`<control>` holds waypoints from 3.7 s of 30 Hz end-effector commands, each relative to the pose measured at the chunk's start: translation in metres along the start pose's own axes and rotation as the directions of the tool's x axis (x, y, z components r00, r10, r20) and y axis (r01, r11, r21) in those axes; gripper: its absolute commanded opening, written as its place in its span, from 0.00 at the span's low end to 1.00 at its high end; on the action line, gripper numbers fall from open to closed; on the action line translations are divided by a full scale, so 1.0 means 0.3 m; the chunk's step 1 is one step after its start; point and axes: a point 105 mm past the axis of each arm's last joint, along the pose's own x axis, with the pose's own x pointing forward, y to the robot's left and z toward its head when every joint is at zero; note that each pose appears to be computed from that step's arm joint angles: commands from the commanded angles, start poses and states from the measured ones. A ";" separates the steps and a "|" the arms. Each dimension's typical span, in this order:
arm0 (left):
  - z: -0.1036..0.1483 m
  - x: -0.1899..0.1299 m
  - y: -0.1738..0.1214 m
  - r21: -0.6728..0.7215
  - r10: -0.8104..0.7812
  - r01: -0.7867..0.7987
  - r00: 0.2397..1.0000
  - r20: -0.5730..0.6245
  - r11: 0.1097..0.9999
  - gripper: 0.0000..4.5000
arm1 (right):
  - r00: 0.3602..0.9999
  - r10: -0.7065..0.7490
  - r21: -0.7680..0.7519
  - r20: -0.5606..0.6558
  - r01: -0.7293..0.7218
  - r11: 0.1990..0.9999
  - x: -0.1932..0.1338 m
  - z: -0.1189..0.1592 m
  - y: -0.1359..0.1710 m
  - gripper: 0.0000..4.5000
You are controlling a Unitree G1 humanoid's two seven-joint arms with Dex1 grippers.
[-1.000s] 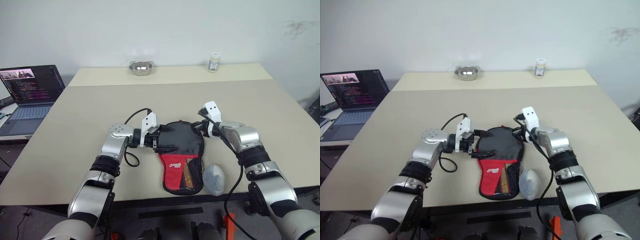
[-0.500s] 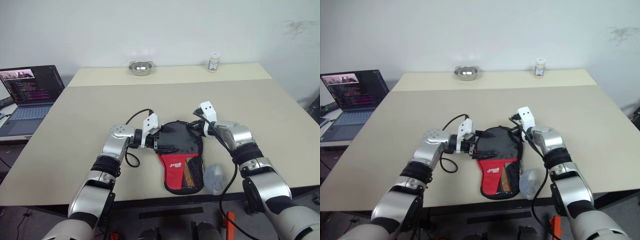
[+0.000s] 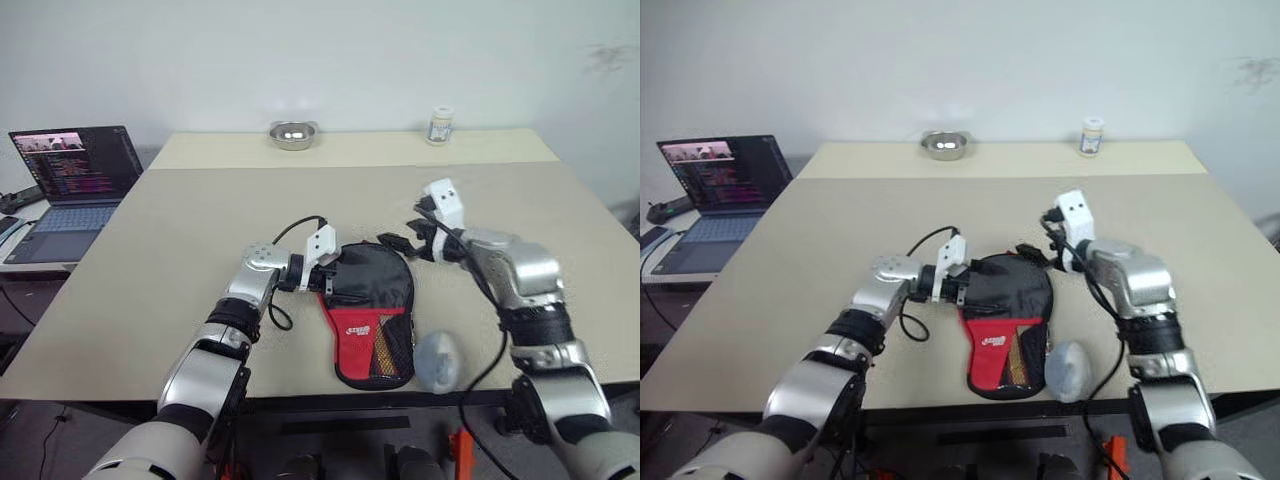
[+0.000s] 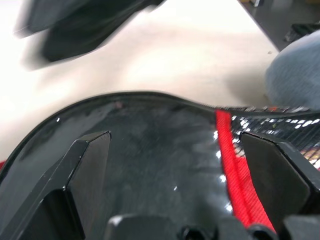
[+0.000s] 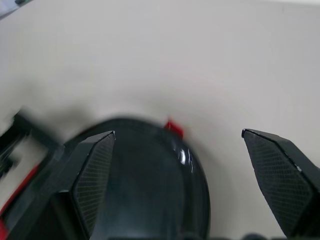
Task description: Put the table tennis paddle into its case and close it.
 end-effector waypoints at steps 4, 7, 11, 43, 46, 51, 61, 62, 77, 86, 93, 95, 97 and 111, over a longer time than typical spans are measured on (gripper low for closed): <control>-0.015 0.023 0.010 0.036 0.014 -0.013 0.999 -0.034 0.999 1.00 | 0.999 0.015 -0.025 -0.035 -0.015 1.000 -0.238 0.003 0.055 0.99; -0.033 0.035 0.001 0.028 0.007 -0.006 0.999 -0.045 1.000 1.00 | 0.998 0.025 0.000 -0.049 -0.025 1.000 -0.305 -0.001 0.083 0.99; -0.052 0.049 -0.009 0.018 -0.002 0.003 0.998 -0.059 1.000 1.00 | 0.996 0.082 -0.002 -0.047 -0.082 0.997 -0.347 -0.033 0.132 0.99; -0.085 0.062 -0.027 0.038 -0.008 0.011 0.996 -0.094 0.999 1.00 | 0.938 0.130 0.131 -0.321 -0.092 0.987 -0.352 -0.357 0.271 0.57; -0.090 0.065 -0.032 0.037 -0.012 0.016 0.995 -0.096 0.999 1.00 | 0.937 0.134 0.107 -0.322 -0.105 0.989 -0.351 -0.335 0.260 0.40; -0.114 0.070 -0.045 0.019 -0.024 0.027 0.993 -0.116 0.999 1.00 | 0.941 0.118 0.009 -0.317 -0.122 0.992 -0.342 -0.224 0.194 0.12; -0.166 0.078 -0.067 -0.005 -0.032 0.031 0.984 -0.173 0.999 1.00 | 0.922 0.139 -0.074 -0.361 -0.177 0.981 -0.329 -0.181 0.171 0.04; -0.169 0.079 -0.066 -0.008 -0.027 0.026 0.984 -0.175 1.000 1.00 | 0.920 0.144 -0.074 -0.366 -0.183 0.980 -0.331 -0.184 0.174 0.04; -0.212 0.124 -0.084 -0.056 0.008 -0.020 0.979 -0.202 0.998 1.00 | 0.758 0.410 0.059 -0.506 -0.444 0.894 -0.493 -0.367 0.380 0.04; -0.206 0.129 -0.067 -0.048 0.034 -0.046 0.975 -0.219 0.998 1.00 | 0.667 0.571 0.131 -0.478 -0.589 0.798 -0.546 -0.382 0.509 0.04; -0.192 0.141 -0.064 -0.032 0.023 -0.031 0.974 -0.225 0.999 1.00 | 0.679 0.591 0.174 -0.437 -0.580 0.796 -0.550 -0.386 0.547 0.04; -0.186 0.146 -0.065 -0.024 0.014 -0.020 0.974 -0.224 1.000 1.00 | 0.714 0.553 0.149 -0.429 -0.548 0.823 -0.528 -0.384 0.531 0.04; -0.179 0.150 -0.067 -0.015 0.004 -0.007 0.975 -0.221 1.000 1.00 | 0.743 0.527 0.139 -0.412 -0.520 0.843 -0.511 -0.371 0.510 0.21; -0.159 0.133 -0.052 -0.004 0.022 -0.024 0.983 -0.184 1.000 1.00 | 0.841 0.453 0.041 -0.296 -0.463 0.885 -0.464 -0.208 0.403 0.99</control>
